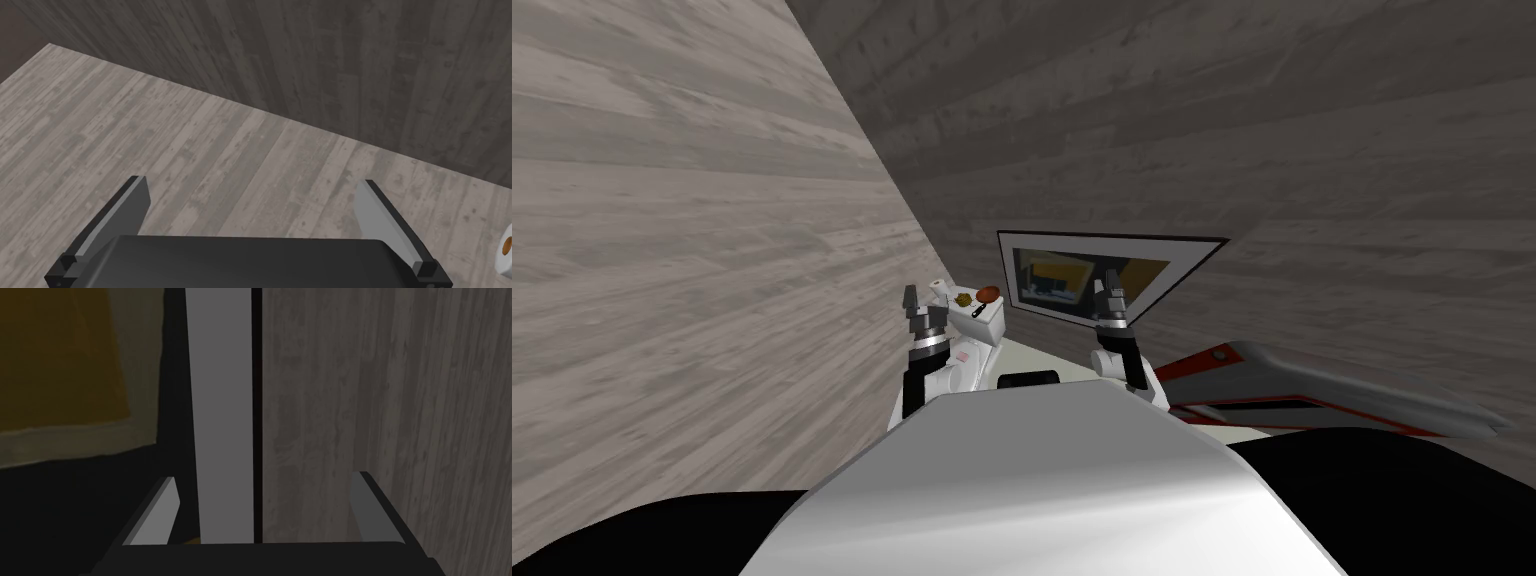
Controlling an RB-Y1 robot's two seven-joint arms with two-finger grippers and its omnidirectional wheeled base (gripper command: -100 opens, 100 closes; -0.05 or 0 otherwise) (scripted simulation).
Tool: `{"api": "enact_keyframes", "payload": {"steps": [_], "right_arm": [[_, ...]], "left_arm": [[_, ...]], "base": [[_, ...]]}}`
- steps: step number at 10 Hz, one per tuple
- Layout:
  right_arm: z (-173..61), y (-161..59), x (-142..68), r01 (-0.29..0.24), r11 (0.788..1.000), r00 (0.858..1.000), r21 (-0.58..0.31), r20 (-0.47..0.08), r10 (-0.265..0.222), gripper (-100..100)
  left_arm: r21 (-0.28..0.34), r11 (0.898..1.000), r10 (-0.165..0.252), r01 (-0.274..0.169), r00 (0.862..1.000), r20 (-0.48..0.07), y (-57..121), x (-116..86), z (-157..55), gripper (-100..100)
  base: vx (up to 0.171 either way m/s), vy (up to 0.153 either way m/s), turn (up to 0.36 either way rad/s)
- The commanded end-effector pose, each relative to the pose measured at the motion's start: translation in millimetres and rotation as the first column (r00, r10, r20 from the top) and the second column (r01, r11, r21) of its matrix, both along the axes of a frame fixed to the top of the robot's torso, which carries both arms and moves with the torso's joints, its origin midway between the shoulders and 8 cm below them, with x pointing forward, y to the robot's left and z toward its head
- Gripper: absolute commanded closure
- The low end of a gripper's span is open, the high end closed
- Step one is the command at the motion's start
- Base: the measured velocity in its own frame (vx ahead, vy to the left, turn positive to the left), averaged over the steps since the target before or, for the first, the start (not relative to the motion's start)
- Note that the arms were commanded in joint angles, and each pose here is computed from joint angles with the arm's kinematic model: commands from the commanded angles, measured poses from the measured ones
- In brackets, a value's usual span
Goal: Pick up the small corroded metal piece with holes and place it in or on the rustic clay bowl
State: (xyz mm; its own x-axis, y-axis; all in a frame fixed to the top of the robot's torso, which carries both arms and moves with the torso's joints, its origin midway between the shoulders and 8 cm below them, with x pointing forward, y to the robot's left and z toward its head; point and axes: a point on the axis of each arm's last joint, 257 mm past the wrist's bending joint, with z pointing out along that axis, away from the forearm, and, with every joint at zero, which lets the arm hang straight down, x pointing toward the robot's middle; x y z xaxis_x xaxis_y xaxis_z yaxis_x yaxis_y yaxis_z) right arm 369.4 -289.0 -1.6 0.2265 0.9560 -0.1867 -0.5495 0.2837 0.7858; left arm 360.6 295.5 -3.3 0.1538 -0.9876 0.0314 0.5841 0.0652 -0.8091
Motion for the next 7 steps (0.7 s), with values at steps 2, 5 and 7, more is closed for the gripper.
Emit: {"api": "enact_keyframes", "payload": {"steps": [2, 5, 7], "right_arm": [[0.0, 0.0, 0.0, 0.0, 1.0, 1.0, 0.0, 0.0, 0.0, 0], [0.0, 0.0, 0.0, 0.0, 1.0, 1.0, 0.0, 0.0, 0.0, 0], [0.1, 0.0, 0.0, 0.0, 1.0, 1.0, 0.0, 0.0, 0.0, 0]], "left_arm": [[0.011, 0.999, -0.043, 0.044, 0.999, -0.033, -4.4, 9.8, -9.1, -100], [-0.021, 0.994, -0.111, 0.11, 0.988, -0.104, -7.7, 32.4, -32.4, -100], [-0.073, 0.986, -0.16, 0.15, 0.973, -0.165, -8.3, 52.8, -54.6, -100]], "base": [[-0.033, -0.008, 0.008], [-0.08, -0.01, 0.012], [-0.101, -0.008, 0.011]]}}
